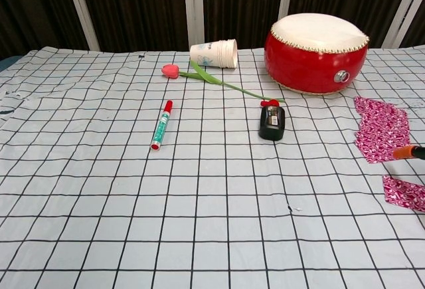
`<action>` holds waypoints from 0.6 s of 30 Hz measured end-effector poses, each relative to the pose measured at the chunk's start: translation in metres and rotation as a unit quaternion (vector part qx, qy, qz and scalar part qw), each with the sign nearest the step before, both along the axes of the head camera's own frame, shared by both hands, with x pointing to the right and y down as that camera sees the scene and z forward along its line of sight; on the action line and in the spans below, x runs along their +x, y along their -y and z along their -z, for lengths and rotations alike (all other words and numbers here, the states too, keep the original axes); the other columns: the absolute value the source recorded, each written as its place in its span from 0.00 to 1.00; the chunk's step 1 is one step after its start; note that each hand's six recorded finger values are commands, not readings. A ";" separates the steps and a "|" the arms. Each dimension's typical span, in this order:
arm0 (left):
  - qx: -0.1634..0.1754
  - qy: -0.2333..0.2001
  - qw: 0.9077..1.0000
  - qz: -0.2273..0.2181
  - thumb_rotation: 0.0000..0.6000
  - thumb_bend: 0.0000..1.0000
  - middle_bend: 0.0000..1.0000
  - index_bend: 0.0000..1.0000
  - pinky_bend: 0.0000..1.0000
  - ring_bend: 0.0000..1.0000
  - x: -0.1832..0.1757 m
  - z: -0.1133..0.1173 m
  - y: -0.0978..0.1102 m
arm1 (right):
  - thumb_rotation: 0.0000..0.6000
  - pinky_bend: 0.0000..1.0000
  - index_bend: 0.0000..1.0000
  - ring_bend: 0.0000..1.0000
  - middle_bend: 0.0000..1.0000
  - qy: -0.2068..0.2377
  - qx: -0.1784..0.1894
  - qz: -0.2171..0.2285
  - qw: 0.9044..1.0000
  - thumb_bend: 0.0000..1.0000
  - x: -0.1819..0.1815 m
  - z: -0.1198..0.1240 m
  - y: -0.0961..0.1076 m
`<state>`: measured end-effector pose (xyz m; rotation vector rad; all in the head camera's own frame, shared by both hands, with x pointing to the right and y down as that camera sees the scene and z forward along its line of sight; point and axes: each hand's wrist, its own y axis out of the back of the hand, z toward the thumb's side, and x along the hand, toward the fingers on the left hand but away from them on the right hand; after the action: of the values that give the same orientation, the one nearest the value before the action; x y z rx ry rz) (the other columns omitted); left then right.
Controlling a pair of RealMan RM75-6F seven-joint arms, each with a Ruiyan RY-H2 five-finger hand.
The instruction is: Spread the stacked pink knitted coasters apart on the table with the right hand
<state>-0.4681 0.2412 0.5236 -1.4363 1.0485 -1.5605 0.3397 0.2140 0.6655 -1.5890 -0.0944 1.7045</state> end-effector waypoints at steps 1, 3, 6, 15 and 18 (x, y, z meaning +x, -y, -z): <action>0.000 0.000 1.000 0.000 1.00 0.25 0.00 0.11 0.02 0.00 0.000 0.000 0.000 | 1.00 0.45 0.09 0.72 0.66 -0.002 -0.001 -0.001 1.000 0.58 0.001 -0.002 0.002; -0.001 0.001 1.000 -0.001 1.00 0.25 0.00 0.11 0.02 0.00 0.000 0.000 0.000 | 1.00 0.45 0.09 0.72 0.66 -0.007 -0.003 -0.004 1.000 0.58 0.001 -0.005 0.005; 0.000 0.003 1.000 0.001 1.00 0.25 0.00 0.11 0.02 0.00 0.000 0.000 0.000 | 1.00 0.46 0.09 0.72 0.66 -0.015 -0.006 -0.008 1.000 0.57 0.004 -0.012 0.011; -0.003 0.006 1.000 0.002 1.00 0.25 0.00 0.11 0.02 0.00 -0.001 -0.002 0.001 | 1.00 0.46 0.09 0.72 0.66 -0.028 -0.013 -0.013 0.999 0.58 0.003 -0.025 0.023; -0.003 0.007 1.000 0.003 1.00 0.25 0.00 0.11 0.02 0.00 -0.001 -0.003 0.001 | 1.00 0.45 0.09 0.72 0.67 -0.030 -0.015 -0.015 0.999 0.58 0.002 -0.028 0.026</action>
<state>-0.4693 0.2404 0.5261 -1.4247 1.0415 -1.5771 0.3416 0.1880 0.6940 -1.5645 -0.0635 1.7835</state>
